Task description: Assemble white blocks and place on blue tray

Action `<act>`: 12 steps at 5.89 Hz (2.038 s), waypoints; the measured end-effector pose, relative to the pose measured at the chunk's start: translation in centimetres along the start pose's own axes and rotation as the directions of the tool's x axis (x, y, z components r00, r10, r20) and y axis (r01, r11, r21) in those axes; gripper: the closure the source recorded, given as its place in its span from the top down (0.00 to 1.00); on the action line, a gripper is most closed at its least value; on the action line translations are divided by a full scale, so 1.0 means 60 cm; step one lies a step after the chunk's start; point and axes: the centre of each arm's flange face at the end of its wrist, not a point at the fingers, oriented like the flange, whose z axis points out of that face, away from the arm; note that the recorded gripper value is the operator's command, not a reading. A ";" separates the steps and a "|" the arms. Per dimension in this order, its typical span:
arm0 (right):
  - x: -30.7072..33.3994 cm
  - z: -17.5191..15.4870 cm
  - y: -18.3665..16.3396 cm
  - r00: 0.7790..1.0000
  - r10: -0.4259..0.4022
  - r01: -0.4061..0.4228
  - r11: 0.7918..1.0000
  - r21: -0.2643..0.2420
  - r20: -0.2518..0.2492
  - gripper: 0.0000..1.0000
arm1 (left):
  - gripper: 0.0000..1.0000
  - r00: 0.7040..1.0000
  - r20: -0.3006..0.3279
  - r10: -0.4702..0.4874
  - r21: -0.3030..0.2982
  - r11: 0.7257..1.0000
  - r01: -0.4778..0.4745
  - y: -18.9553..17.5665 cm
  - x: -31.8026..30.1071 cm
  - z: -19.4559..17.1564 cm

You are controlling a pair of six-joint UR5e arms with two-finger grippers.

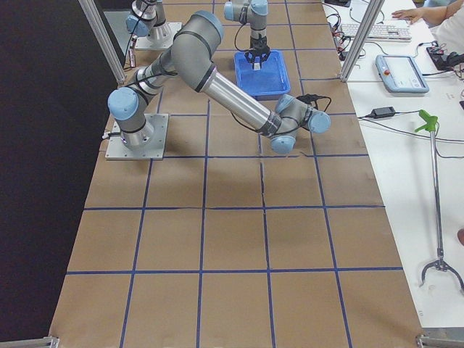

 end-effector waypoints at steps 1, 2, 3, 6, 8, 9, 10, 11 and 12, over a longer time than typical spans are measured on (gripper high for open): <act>-0.006 0.012 0.009 1.000 0.006 -0.006 1.000 0.009 0.003 0.99 | 0.93 1.000 -0.006 0.010 -0.001 1.000 -0.010 -0.006 0.004 0.013; -0.012 0.025 0.019 1.000 0.016 -0.016 1.000 0.017 0.012 0.98 | 0.98 1.000 -0.009 0.014 0.002 1.000 -0.014 -0.011 0.007 0.019; -0.014 0.032 0.025 1.000 0.022 -0.023 1.000 0.021 0.017 0.78 | 0.98 1.000 -0.005 0.015 0.008 1.000 -0.015 -0.013 0.007 0.016; -0.014 0.036 0.025 1.000 0.015 -0.016 1.000 0.021 0.017 0.26 | 0.98 0.999 0.025 -0.029 0.018 0.999 0.029 -0.010 0.014 -0.121; -0.010 0.033 0.022 1.000 0.003 -0.003 1.000 0.013 0.004 0.22 | 0.98 0.966 -0.017 -0.258 -0.015 0.966 0.257 0.036 0.073 -0.293; -0.007 0.025 0.013 1.000 -0.001 0.001 1.000 0.007 -0.003 0.22 | 0.98 0.907 -0.022 -0.421 -0.028 0.907 0.420 0.079 0.096 -0.360; -0.003 0.003 -0.012 1.000 -0.007 0.007 1.000 -0.005 -0.017 0.22 | 0.99 0.798 -0.008 -0.602 -0.021 0.798 0.602 0.117 0.106 -0.406; -0.003 -0.036 -0.059 0.999 -0.009 0.008 1.000 -0.023 -0.036 0.22 | 0.99 0.648 0.004 -0.762 -0.007 0.648 0.762 0.141 0.110 -0.429; -0.016 -0.071 -0.112 0.999 0.003 -0.004 1.000 -0.029 -0.041 0.22 | 0.99 0.469 0.011 -0.883 0.009 0.470 0.883 0.154 0.110 -0.442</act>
